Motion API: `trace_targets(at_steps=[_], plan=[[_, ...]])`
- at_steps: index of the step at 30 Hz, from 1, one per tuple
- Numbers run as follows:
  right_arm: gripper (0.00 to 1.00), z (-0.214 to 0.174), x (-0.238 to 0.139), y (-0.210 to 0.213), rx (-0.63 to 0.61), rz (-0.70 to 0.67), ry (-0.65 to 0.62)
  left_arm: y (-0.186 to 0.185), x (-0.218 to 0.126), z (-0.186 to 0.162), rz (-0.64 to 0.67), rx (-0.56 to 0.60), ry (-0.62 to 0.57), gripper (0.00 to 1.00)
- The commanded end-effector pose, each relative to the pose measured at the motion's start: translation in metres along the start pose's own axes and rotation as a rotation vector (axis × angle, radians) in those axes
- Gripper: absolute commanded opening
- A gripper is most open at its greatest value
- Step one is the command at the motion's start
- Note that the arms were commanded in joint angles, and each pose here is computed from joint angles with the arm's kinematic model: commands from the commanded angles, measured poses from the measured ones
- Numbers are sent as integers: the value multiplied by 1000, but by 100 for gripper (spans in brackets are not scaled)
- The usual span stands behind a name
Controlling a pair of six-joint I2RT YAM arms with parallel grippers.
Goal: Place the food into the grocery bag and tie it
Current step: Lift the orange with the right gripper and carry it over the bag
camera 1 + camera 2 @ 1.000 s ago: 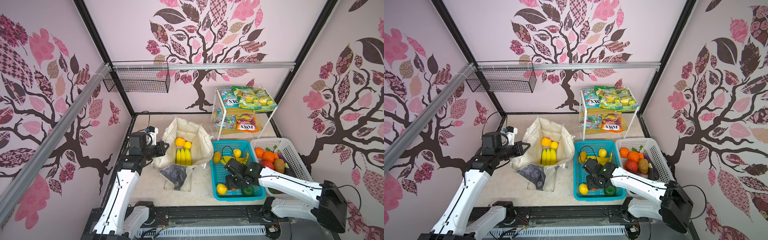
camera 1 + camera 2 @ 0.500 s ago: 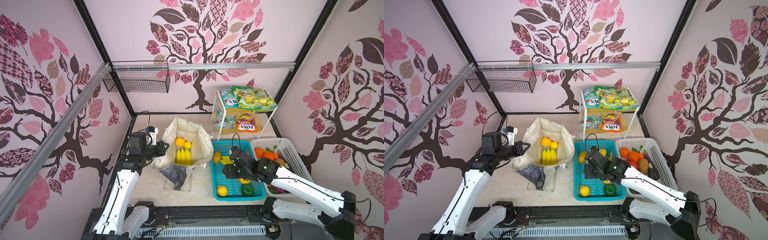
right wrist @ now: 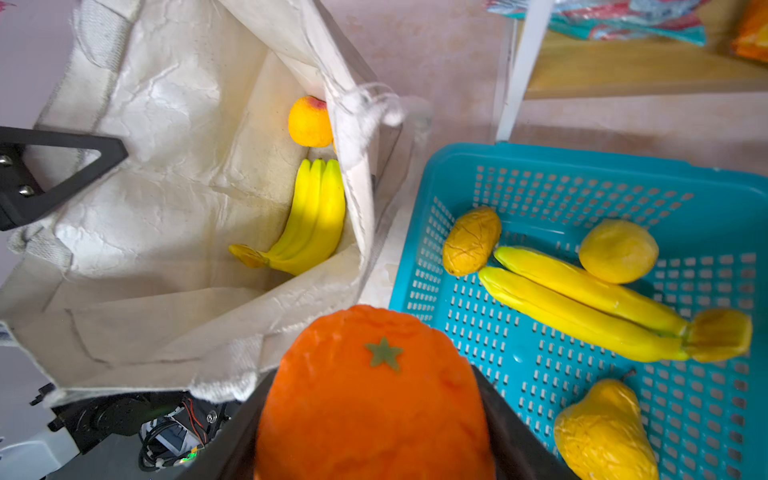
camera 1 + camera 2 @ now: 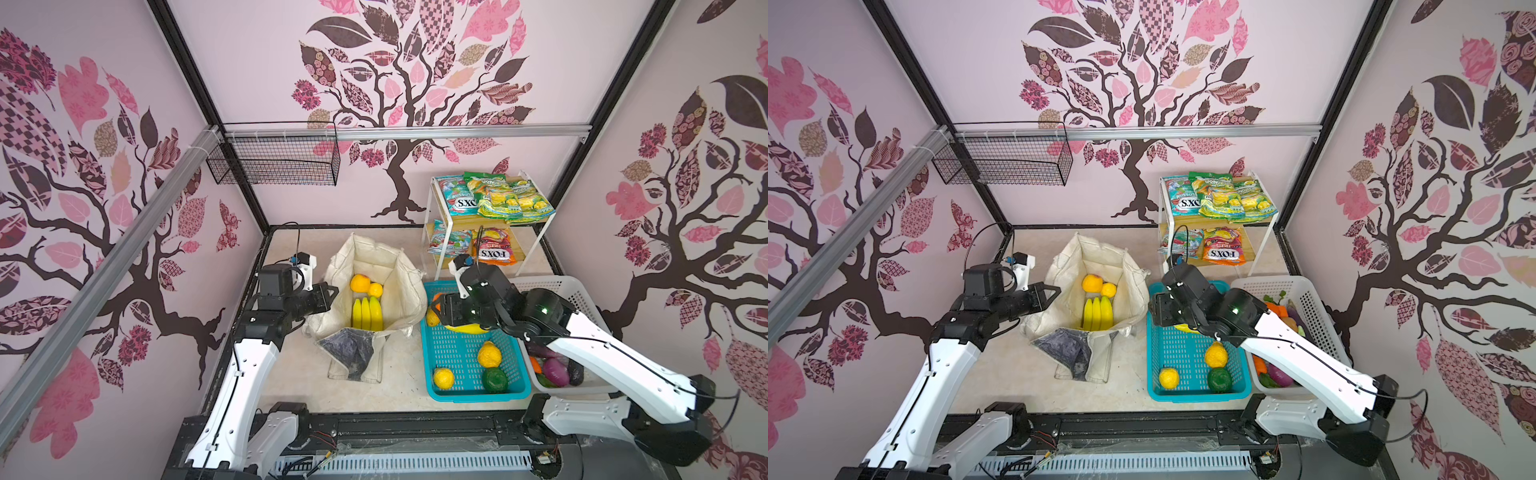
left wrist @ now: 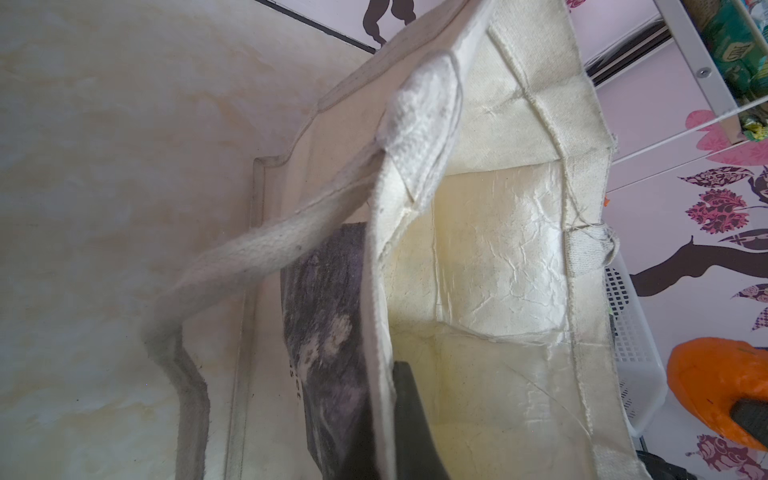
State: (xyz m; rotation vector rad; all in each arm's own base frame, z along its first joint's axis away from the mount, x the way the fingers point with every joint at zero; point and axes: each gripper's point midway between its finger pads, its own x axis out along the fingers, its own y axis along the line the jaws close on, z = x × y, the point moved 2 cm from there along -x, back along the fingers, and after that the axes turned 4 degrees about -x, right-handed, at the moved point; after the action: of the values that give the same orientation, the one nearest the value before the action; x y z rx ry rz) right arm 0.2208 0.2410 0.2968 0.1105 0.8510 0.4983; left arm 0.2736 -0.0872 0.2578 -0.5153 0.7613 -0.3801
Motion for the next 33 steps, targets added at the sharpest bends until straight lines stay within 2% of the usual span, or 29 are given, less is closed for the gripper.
trace_targets(at_steps=[1, 6, 16, 25, 33], plan=[[62, 14, 10, 17, -39, 41, 4, 1, 2, -2, -3, 16, -2, 0], [62, 30, 29, 42, -31, 107, 0, 1, 2, -2, -2, 17, -2, 0], [62, 49, 59, 75, -57, 153, 17, -1, 2, -2, -14, 18, 1, 0], [62, 16, 129, 96, -119, 130, 172, -2, 3, -2, -21, 16, 4, 0], [62, -16, 175, 100, -111, 122, 275, -3, 2, -2, -29, 16, 0, 0]])
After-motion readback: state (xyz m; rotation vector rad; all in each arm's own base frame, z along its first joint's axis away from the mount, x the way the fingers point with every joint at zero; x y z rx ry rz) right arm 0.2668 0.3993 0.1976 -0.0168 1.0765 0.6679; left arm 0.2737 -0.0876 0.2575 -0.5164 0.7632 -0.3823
